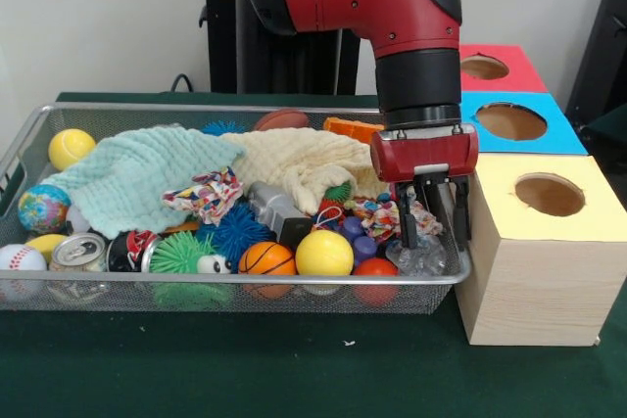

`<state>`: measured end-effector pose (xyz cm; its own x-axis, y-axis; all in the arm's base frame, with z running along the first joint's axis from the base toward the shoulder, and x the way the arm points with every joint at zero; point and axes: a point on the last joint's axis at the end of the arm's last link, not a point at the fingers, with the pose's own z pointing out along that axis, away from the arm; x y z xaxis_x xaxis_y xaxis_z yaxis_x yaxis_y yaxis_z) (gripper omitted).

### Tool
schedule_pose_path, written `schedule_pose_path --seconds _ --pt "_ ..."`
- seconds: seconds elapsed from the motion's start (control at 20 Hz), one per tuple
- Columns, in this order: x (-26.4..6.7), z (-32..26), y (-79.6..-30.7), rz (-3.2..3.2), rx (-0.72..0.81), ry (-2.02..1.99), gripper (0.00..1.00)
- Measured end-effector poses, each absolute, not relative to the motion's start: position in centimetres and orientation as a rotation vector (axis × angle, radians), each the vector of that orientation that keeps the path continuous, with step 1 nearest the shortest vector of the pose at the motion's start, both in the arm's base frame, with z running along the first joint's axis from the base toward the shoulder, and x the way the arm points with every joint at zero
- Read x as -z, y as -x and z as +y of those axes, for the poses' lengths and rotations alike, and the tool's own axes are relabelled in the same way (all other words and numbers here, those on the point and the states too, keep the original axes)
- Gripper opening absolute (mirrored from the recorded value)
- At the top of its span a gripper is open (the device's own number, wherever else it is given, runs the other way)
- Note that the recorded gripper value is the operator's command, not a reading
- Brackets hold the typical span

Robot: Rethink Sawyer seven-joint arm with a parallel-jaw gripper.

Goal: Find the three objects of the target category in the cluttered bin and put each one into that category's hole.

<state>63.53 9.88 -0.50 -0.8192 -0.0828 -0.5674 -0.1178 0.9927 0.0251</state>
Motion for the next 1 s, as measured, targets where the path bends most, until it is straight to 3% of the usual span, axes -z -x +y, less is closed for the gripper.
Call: schedule_pose_path --seconds 1.0 --pt "1.52 8.88 -63.63 2.539 -0.016 0.164 1.00"
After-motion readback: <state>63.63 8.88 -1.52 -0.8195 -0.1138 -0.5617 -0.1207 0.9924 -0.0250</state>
